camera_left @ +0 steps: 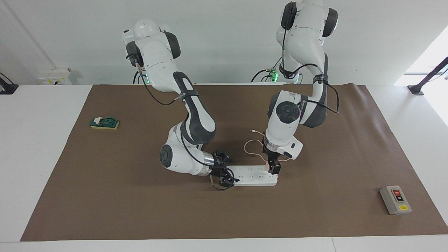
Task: Unplug charger and place it aside
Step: 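Grasp the pink charger with the left gripper while the right gripper grips the strip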
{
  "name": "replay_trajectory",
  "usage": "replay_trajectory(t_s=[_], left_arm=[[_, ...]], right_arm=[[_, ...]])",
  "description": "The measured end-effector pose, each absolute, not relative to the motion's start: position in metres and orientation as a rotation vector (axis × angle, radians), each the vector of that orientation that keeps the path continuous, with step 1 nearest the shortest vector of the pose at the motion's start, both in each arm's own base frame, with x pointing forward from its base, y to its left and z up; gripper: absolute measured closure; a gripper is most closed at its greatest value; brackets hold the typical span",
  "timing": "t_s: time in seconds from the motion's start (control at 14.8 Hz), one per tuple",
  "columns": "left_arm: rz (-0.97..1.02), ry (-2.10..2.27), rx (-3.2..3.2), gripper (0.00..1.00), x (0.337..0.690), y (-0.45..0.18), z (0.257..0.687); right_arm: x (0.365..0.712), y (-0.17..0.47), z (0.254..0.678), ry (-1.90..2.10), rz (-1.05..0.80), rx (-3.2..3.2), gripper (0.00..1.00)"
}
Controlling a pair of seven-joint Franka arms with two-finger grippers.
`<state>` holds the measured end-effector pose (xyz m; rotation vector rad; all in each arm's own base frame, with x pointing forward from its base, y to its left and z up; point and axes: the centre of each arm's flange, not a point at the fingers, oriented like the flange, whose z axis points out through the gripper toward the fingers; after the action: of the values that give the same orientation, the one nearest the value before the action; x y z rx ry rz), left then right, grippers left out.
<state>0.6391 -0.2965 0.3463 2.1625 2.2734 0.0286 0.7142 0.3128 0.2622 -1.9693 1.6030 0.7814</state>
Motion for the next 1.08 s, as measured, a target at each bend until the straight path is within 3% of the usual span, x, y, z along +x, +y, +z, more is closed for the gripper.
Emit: replay_trajectory(t_s=[0.07,1.08], left_arm=[[0.042,2.277,2.164,0.07,0.641,-0.293,0.346],[0.077,2.263,2.202,0.07,0.644,-0.286,0.34]], right_arm=[[0.714,0.313,0.262,1.602,0.779,-1.97,0.0],[0.723,0.307,0.262,1.593,0.718,-1.958,0.0]])
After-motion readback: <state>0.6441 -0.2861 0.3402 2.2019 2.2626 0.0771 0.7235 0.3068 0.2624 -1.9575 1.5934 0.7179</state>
